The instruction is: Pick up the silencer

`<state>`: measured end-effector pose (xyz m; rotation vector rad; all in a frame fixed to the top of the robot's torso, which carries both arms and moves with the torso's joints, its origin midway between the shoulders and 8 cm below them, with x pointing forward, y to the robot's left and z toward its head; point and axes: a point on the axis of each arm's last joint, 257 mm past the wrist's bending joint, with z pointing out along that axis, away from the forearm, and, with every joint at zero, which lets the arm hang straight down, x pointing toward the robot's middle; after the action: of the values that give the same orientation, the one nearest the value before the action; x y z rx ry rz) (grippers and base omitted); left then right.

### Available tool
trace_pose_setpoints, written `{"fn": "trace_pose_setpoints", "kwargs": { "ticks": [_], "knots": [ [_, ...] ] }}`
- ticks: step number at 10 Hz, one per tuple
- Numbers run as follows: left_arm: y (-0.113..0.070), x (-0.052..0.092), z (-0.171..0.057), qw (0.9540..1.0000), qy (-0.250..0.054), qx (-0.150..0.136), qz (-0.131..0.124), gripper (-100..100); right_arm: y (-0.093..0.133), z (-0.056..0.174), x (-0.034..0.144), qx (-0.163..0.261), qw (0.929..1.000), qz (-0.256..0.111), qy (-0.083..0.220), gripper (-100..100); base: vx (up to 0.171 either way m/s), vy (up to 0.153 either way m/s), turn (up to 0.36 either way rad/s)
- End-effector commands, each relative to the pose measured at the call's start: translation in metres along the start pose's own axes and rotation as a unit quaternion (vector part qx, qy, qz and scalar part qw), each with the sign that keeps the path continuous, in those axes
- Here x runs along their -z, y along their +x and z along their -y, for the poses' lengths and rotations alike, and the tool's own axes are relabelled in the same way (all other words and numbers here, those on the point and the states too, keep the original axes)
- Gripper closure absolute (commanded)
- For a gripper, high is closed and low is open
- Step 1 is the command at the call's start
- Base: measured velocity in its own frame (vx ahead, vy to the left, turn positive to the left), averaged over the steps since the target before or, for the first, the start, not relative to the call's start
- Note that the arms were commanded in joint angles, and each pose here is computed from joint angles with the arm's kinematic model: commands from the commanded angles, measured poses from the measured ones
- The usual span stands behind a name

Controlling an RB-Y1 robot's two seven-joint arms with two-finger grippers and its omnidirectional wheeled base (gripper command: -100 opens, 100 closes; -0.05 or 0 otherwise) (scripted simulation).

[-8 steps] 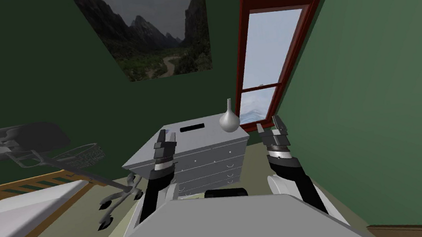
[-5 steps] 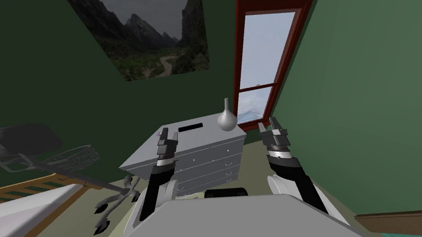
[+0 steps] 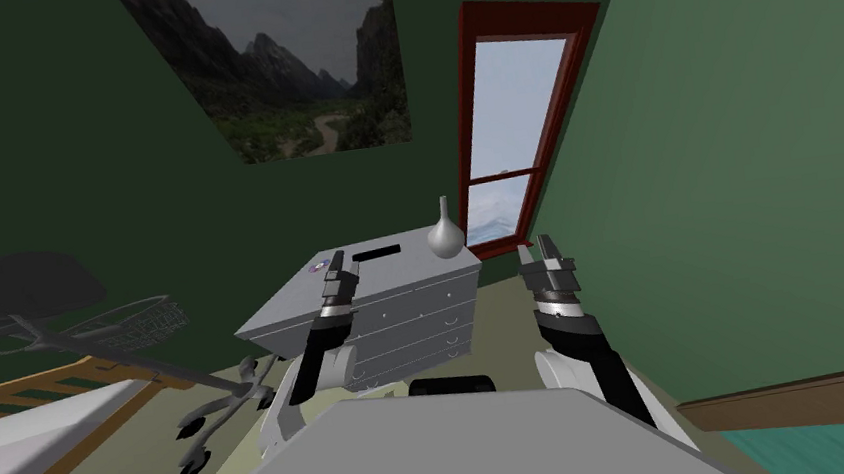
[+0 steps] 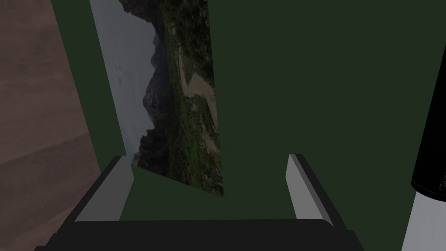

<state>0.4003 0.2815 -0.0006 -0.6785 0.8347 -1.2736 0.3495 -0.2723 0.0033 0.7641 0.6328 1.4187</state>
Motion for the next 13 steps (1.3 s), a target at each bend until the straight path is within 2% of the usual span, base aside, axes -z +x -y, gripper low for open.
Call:
{"fn": "trace_pose_setpoints", "kwargs": {
  "ticks": [1,2,3,4,5,6,7,8,9,10,11,12,13],
  "knots": [
    [-0.005,-0.012,-0.013,0.9999,-0.015,-0.001,0.0,-100,0.0,0.0,0.0,0.0,1.0,0.0,0.0,0,-0.064,-0.026,-0.086],
    [-0.004,-0.014,-0.011,0.9999,-0.013,-0.001,0.0,-100,0.0,0.0,0.0,0.0,1.0,0.0,0.0,0,-0.049,-0.023,-0.048],
    [-0.009,-0.023,-0.024,0.9996,-0.028,-0.002,0.001,-100,0.0,0.0,0.0,0.0,1.0,0.0,0.0,0,-0.053,-0.025,-0.115],
    [-0.008,-0.025,-0.022,0.9997,-0.025,-0.001,0.001,-100,0.0,0.0,0.0,0.0,1.0,0.0,0.0,0,-0.049,-0.016,-0.045],
    [-0.014,-0.034,-0.034,0.9992,-0.04,-0.002,0.003,-100,0.0,0.0,0.0,0.0,1.0,0.0,0.0,0,-0.06,-0.03,-0.096],
    [-0.013,-0.037,-0.032,0.9993,-0.038,-0.002,0.002,-100,0.0,0.0,0.0,0.0,1.0,0.0,0.0,0,-0.054,-0.028,-0.053],
    [-0.019,-0.046,-0.046,0.9985,-0.055,-0.002,0.005,-100,0.0,0.0,0.0,0.0,1.0,0.0,0.0,0,-0.058,-0.025,-0.112],
    [-0.019,-0.049,-0.043,0.9986,-0.052,-0.002,0.005,-100,0.0,0.0,0.0,0.0,1.0,0.0,0.0,0,-0.058,-0.016,-0.047],
    [-0.025,-0.059,-0.055,0.9977,-0.067,-0.002,0.008,-100,0.0,0.0,0.0,0.0,1.0,0.0,0.0,0,-0.076,-0.016,-0.102],
    [-0.024,-0.062,-0.054,0.9977,-0.067,-0.001,0.008,-100,0.0,0.0,0.0,0.0,1.0,0.0,0.0,0,-0.057,-0.027,-0.054],
    [-0.032,-0.07,-0.068,0.9963,-0.085,-0.001,0.012,-100,0.0,0.0,0.0,0.0,1.0,0.0,0.0,0,-0.06,-0.054,-0.097],
    [-0.031,-0.075,-0.065,0.9965,-0.083,0.0,0.011,-100,0.0,0.0,0.0,0.0,1.0,0.0,0.0,0,-0.051,-0.036,-0.055],
    [-0.038,-0.083,-0.078,0.995,-0.099,0.0,0.015,-100,0.0,0.0,0.0,0.0,1.0,0.0,0.0,0,-0.056,-0.028,-0.117]
  ]
}}
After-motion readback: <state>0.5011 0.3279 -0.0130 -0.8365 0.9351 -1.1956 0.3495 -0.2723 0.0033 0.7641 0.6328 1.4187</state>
